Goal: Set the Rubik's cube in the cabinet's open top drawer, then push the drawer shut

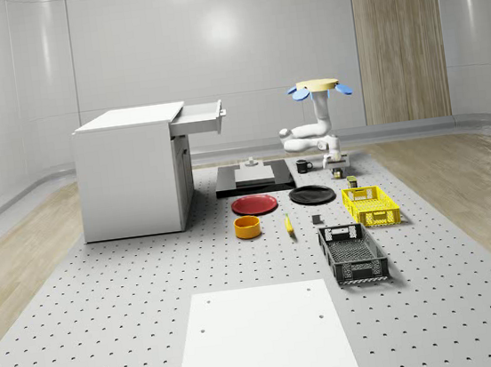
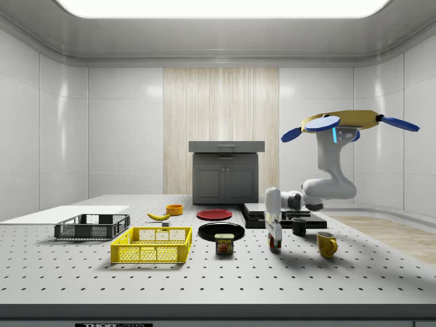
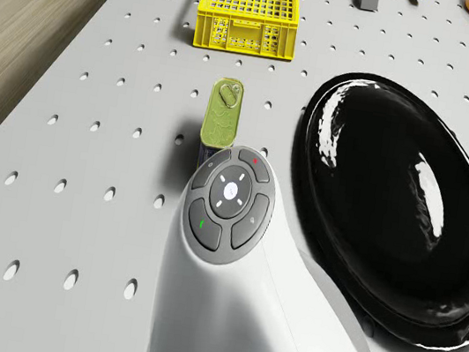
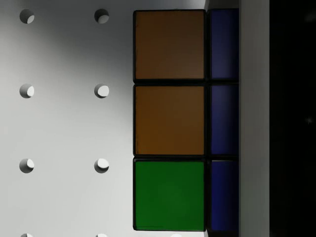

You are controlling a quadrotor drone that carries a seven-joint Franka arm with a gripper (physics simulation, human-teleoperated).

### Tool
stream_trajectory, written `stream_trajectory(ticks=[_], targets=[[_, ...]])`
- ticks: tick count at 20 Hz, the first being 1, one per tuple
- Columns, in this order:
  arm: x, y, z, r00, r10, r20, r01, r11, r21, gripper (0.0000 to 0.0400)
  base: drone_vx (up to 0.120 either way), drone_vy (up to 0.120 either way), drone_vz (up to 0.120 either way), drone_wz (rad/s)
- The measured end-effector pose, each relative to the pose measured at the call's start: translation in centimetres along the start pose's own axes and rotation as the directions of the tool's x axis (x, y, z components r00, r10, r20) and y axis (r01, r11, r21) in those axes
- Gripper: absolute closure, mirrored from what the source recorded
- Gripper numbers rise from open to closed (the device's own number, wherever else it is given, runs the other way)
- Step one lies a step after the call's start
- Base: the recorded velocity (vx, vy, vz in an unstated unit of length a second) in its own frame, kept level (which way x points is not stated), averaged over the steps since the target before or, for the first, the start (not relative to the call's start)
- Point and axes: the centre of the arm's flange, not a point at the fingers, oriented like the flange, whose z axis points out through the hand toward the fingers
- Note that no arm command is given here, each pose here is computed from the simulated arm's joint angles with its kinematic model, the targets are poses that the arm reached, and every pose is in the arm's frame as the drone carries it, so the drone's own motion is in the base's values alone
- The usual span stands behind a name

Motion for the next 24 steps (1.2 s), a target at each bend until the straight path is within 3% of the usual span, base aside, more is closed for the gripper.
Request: stream_trajectory(ticks=[8,24], targets=[[0.0,0.0,-1.7,1.000,0.000,0.000,0.000,1.000,0.000,0.0075,-0.005,0.000,0.120,0.000],[0.0,0.0,-2.1,1.000,0.000,0.000,0.000,1.000,0.000,0.0075,0.000,-0.117,0.120,0.000]])
